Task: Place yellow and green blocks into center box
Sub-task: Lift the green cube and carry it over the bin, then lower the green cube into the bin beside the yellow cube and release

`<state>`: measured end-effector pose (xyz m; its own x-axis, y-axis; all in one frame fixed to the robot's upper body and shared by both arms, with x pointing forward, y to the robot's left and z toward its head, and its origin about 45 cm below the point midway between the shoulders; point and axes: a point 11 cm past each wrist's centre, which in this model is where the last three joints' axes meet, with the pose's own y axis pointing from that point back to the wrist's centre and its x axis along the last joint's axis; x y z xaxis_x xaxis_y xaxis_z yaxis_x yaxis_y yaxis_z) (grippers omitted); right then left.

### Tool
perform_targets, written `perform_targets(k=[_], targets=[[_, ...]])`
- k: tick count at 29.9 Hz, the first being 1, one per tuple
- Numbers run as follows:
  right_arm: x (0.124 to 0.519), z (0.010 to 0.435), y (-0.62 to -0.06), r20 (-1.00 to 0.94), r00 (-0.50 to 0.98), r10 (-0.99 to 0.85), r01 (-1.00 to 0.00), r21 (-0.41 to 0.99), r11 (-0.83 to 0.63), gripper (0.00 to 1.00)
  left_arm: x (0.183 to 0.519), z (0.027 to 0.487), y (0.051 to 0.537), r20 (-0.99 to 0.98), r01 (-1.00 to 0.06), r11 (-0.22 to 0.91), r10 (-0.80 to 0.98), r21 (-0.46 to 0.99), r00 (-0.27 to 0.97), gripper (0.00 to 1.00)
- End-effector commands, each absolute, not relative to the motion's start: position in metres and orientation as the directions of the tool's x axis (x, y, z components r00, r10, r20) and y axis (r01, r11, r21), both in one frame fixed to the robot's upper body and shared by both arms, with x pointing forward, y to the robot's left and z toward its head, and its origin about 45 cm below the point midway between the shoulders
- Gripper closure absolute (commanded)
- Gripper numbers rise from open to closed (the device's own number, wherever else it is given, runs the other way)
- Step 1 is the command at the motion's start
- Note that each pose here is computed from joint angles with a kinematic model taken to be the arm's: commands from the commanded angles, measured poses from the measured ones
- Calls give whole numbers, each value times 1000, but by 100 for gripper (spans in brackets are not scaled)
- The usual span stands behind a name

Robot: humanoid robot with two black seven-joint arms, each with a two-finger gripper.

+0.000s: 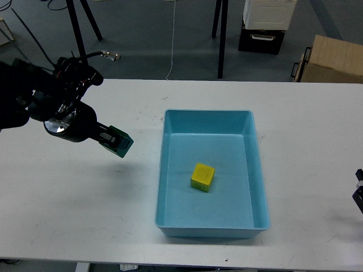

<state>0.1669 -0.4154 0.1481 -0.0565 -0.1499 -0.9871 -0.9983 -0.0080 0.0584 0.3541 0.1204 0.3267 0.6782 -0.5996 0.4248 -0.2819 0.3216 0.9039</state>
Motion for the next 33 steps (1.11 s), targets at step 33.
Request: perform_targets(k=[33], targets=[[153, 134, -418, -986, -104, -131, -994, 101, 27, 0, 370, 262, 29, 407, -209, 372, -608, 904, 682, 81]])
